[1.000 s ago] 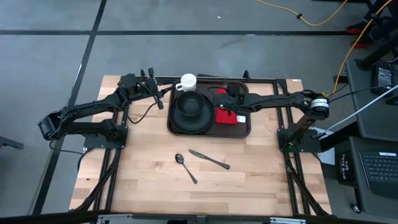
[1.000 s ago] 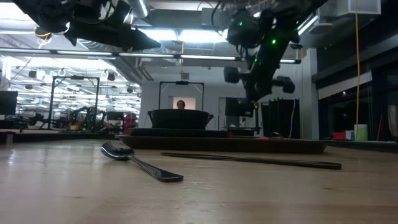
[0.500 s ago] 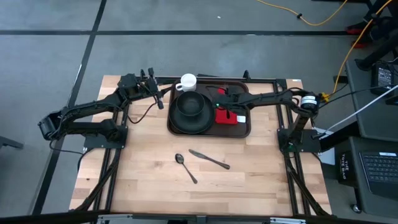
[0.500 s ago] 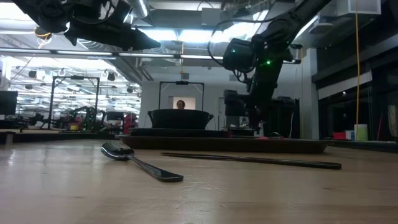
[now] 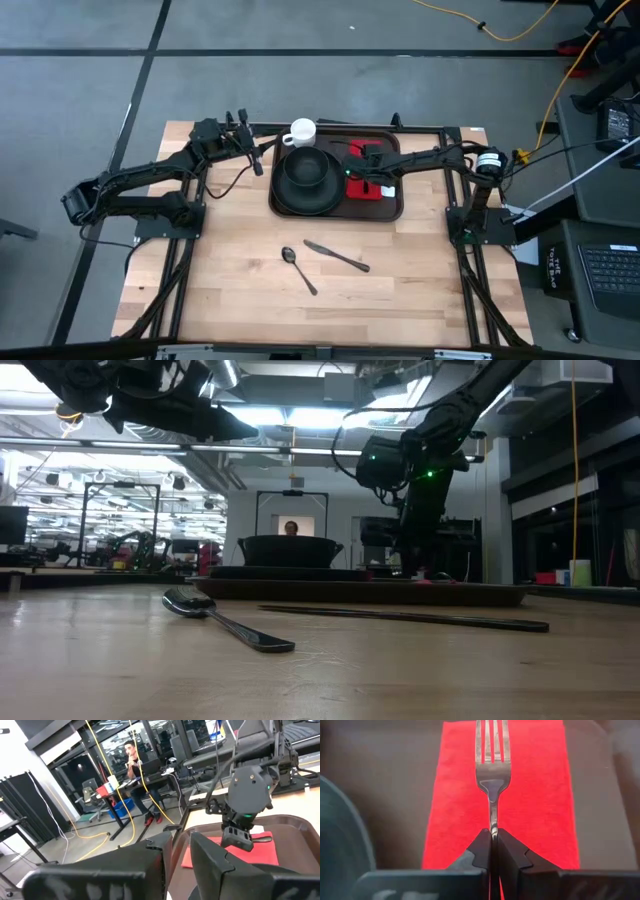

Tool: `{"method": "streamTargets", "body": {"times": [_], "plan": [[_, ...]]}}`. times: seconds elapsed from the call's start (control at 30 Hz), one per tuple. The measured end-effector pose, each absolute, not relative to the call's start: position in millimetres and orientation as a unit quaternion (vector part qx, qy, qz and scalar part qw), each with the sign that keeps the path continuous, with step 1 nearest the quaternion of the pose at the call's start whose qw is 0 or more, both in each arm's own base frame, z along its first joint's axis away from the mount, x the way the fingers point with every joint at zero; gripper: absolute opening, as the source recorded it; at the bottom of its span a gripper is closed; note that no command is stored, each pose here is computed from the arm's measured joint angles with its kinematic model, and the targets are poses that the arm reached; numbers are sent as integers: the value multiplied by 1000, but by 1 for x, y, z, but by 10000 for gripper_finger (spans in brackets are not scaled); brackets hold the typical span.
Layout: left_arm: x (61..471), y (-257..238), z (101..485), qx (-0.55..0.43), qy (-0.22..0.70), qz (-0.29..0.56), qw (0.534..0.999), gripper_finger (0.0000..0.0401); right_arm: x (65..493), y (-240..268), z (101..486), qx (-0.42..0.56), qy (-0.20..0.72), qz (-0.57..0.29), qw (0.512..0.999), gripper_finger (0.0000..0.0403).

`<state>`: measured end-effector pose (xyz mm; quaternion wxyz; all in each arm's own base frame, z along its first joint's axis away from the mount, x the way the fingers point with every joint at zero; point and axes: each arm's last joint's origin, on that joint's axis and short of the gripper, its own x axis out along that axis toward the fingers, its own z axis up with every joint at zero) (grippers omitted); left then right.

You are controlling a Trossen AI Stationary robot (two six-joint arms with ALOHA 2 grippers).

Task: Set up tray
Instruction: Put the black fork on the red table napkin

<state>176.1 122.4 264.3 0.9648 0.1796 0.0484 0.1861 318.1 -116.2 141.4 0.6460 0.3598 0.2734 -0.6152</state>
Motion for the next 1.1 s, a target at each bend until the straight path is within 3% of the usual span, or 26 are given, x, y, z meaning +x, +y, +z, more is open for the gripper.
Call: {"method": "streamTargets", "body": {"times": [1.1], "plan": [[176,122,263,177,54,185,965,61,324,-118,119,370,267,-628,631,21]]}}
